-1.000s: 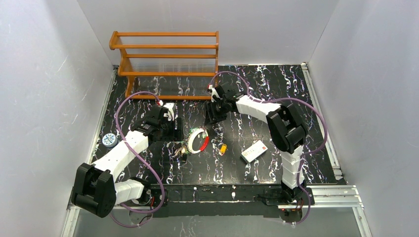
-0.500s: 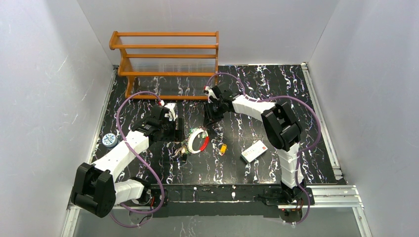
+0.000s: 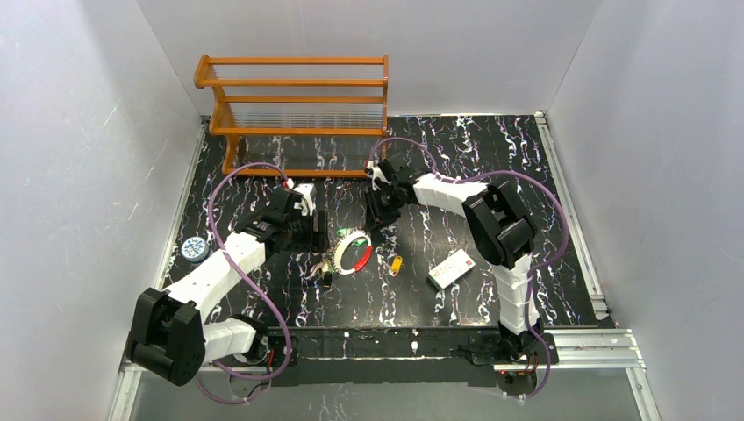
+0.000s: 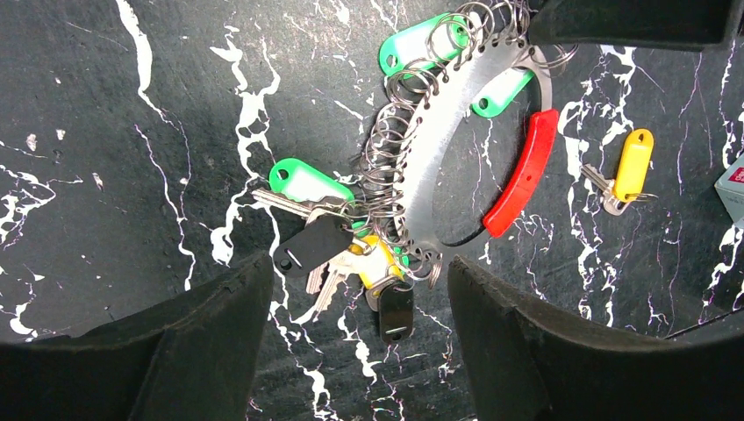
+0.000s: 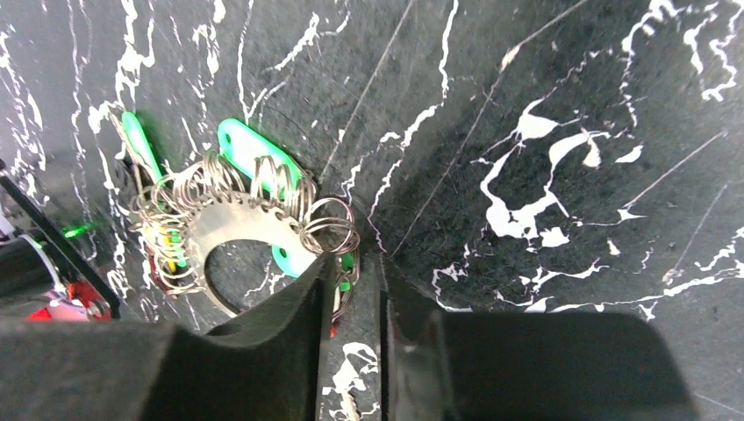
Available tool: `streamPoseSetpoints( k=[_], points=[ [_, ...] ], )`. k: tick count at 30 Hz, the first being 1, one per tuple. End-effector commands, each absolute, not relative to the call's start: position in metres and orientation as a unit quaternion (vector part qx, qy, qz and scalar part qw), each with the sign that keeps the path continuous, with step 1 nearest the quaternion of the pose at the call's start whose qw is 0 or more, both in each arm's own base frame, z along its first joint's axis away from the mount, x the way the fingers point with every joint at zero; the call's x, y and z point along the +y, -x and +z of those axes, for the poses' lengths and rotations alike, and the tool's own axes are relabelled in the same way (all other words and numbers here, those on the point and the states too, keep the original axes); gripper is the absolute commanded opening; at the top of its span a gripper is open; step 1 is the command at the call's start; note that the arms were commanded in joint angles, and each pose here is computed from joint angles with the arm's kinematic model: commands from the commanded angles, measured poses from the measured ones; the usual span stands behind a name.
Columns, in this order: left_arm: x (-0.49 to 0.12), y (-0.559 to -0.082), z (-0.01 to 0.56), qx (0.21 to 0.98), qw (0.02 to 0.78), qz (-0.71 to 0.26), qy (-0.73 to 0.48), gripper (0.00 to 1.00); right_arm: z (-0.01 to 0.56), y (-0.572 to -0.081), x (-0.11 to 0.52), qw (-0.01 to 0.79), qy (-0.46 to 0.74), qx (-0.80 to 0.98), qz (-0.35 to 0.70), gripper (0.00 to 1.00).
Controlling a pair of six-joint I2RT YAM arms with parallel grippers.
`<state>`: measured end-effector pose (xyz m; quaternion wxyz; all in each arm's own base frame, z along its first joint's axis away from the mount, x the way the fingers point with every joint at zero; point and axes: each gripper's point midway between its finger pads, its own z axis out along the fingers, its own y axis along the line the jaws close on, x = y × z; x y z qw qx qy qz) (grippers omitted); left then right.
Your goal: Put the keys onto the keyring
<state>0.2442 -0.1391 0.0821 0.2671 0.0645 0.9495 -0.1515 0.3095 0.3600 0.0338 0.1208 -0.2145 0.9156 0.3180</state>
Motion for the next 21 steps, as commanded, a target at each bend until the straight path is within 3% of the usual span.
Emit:
streamPoseSetpoints(
  k=[1, 11, 21],
  points=[
    [-0.138, -0.238, 0.078, 0.952, 0.258, -0.148, -0.073, 0.70, 0.053, -0.303, 0.358, 0.129, 0.218, 0.907, 0.335, 0.33],
    [-0.139, -0.237, 0.077, 0.952, 0.257, -0.147, -0.075, 0.71, 0.057, -0.265, 0.355, 0.076, 0.201, 0.893, 0.395, 0.20],
    [-0.141, -0.236, 0.078, 0.952, 0.258, -0.148, -0.078, 0.71, 0.079, -0.215, 0.357, -0.005, 0.163, 0.851, 0.499, 0.20]
  ],
)
